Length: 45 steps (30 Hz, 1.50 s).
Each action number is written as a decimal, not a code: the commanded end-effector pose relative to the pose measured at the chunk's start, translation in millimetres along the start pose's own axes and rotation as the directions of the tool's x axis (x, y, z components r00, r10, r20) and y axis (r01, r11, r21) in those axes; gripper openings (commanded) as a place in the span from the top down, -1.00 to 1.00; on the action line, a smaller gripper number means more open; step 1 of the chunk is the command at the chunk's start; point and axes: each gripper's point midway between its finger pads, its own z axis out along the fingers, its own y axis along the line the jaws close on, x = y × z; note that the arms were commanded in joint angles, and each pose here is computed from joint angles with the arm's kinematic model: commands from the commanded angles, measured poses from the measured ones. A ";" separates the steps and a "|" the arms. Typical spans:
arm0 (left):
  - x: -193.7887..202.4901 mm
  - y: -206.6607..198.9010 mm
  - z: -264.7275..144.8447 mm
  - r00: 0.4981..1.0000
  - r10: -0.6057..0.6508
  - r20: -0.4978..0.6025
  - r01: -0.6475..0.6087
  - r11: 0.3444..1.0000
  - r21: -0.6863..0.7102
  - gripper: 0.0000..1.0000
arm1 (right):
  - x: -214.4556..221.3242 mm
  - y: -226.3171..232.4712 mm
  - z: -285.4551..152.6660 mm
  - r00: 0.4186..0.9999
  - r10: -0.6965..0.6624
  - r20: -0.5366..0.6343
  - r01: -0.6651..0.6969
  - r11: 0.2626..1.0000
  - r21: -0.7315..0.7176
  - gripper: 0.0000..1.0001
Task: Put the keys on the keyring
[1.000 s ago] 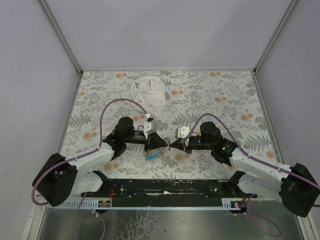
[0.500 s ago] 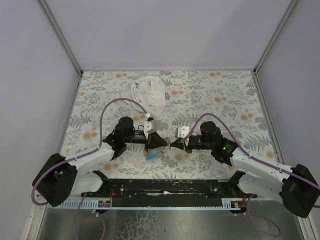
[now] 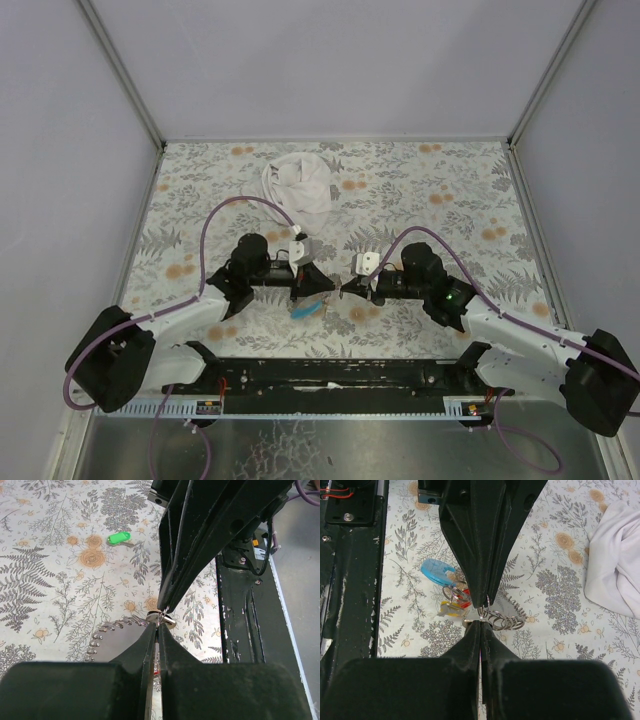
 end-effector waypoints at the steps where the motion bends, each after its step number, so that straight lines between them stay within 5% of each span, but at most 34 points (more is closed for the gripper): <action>1: -11.7 3.3 3.7 1.000 0.014 0.022 -0.014 1.000 -0.006 1.00 | -33.9 -14.4 -0.8 0.994 -0.075 0.082 0.072 0.997 0.035 1.00; 18: -35.5 20.3 1.6 0.984 -0.087 0.153 0.108 0.985 -0.135 1.00 | -17.4 -11.4 5.8 0.997 -0.072 0.019 0.072 0.997 -0.005 1.00; 32: -55.3 22.5 -12.9 0.923 -0.159 0.350 0.236 0.952 -0.192 1.00 | -13.2 -17.7 7.1 0.998 -0.068 0.010 0.067 0.997 0.040 1.00; 38: -52.3 15.9 -9.2 0.925 -0.164 0.343 0.226 0.963 -0.148 1.00 | -18.0 -21.3 4.6 0.996 -0.076 0.044 0.073 0.994 0.077 0.68; 45: -49.4 11.9 -5.6 0.934 -0.161 0.320 0.208 0.971 -0.120 1.00 | -22.6 -27.7 2.6 0.994 -0.088 0.071 0.079 0.989 0.125 0.55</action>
